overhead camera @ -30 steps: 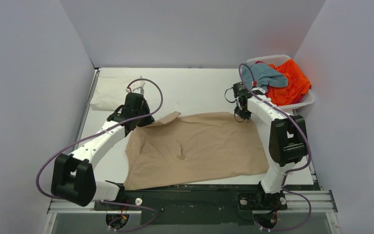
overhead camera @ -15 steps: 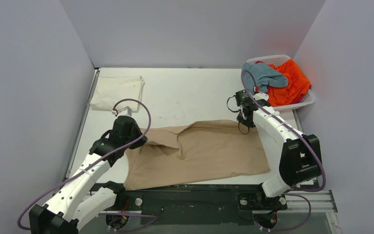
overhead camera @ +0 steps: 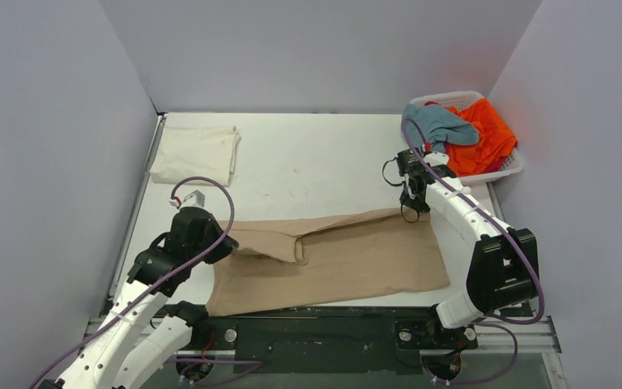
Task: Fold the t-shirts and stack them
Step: Fold the other side of the tshirt into a rectangle, then rotate the tshirt 90 degrees, then grab the bottom of the folded rectangular tshirt with both arms
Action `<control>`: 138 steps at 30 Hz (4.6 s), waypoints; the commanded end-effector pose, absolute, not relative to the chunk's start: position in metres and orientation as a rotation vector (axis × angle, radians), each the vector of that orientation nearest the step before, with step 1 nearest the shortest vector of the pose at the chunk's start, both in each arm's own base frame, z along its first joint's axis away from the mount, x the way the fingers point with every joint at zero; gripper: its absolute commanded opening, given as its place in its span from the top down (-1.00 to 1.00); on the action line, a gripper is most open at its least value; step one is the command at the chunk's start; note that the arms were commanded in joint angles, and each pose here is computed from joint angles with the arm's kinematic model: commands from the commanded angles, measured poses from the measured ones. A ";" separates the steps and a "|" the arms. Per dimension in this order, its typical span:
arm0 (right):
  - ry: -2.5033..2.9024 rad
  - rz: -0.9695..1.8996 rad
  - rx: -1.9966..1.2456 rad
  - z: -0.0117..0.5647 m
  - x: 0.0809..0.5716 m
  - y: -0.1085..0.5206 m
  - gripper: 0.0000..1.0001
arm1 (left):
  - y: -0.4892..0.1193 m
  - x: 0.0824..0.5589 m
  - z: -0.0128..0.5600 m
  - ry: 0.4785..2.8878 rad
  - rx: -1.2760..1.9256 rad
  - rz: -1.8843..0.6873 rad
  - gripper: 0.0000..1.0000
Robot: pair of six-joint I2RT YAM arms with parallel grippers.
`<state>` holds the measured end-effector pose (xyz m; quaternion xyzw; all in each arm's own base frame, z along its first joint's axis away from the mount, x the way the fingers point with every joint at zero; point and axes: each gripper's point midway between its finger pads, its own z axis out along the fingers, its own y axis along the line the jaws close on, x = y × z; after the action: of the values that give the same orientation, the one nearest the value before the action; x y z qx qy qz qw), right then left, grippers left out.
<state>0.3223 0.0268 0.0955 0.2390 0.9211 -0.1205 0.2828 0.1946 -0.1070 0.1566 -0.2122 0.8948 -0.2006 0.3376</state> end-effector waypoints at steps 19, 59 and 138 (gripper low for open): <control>2.511 -0.372 0.569 0.094 0.303 0.015 1.00 | -0.114 0.143 0.134 2.487 -0.585 -0.642 1.00; 2.790 -0.031 0.702 -0.006 0.262 0.041 -0.40 | -0.143 0.268 0.005 2.727 -0.683 -0.392 -0.78; 2.826 0.337 0.237 -0.002 0.086 0.155 0.49 | -0.267 0.077 0.043 2.762 -0.138 -0.733 -0.11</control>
<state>0.0877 0.1695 0.0050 0.0641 0.9790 0.1416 0.1317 0.0729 -0.2443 0.0344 -0.0364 0.9649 -0.2229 0.1338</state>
